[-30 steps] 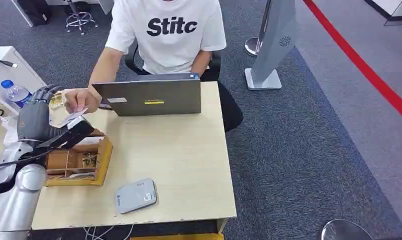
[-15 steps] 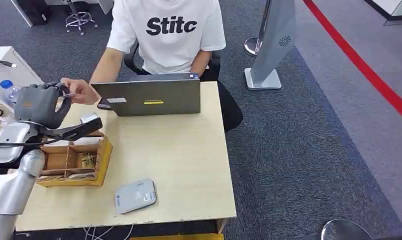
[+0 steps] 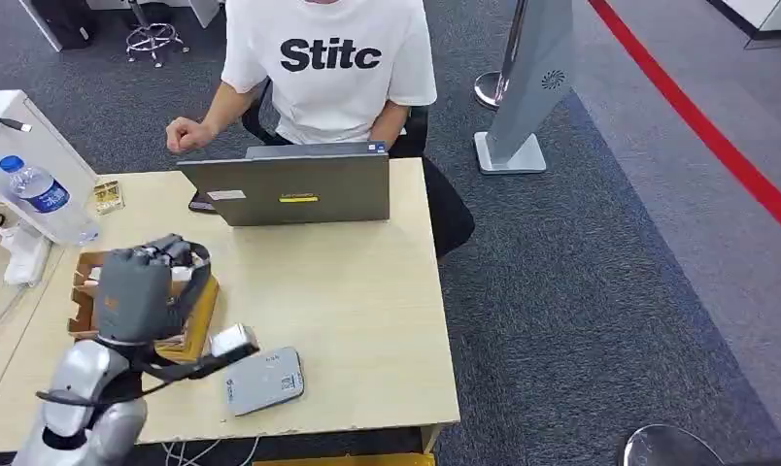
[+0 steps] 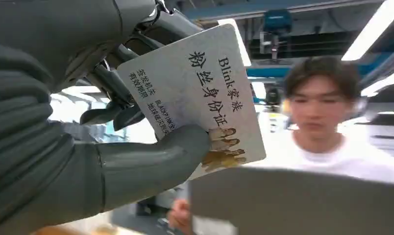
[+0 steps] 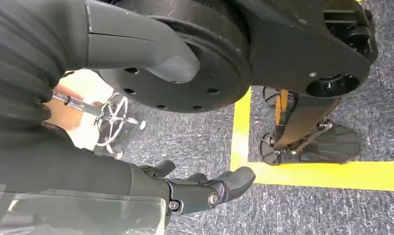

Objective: Pass the card to the sensor for recognition and then transmit it.

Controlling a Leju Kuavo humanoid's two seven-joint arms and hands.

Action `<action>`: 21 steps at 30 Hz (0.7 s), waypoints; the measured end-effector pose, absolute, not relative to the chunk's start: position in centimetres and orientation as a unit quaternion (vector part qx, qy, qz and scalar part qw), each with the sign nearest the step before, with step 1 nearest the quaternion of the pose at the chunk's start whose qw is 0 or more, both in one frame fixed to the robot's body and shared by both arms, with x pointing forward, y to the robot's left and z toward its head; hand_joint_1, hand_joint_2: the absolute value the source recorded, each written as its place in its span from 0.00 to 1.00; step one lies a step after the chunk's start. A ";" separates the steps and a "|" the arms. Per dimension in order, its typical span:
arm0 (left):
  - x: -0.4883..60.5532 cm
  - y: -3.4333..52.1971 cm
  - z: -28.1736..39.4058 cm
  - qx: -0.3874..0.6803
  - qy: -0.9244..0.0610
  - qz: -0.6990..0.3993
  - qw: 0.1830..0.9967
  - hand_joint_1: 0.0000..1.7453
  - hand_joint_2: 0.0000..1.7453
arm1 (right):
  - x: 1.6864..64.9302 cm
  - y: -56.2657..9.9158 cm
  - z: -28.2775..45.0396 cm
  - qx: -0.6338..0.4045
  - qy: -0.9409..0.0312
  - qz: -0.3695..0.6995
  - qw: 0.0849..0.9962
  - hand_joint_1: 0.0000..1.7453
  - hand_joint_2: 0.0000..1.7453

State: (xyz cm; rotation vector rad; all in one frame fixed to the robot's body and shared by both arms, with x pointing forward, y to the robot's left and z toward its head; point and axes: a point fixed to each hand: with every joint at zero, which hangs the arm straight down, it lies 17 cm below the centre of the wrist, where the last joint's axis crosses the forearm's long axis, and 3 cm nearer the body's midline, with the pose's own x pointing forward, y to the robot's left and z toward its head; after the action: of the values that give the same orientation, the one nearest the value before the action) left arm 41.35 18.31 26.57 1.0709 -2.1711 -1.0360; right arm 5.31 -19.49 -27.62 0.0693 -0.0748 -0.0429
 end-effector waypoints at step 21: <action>34.9 14.0 20.3 0.265 -0.821 -0.344 0.370 1.00 1.00 | 5.1 -19.5 -27.7 0.034 -0.036 -0.034 0.998 0.00 1.00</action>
State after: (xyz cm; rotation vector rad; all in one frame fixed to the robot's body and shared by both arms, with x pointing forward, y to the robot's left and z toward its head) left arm 34.86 13.99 20.27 0.6807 -2.1069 -0.8834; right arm 5.06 -19.53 -27.66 0.0685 -0.0721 -0.0678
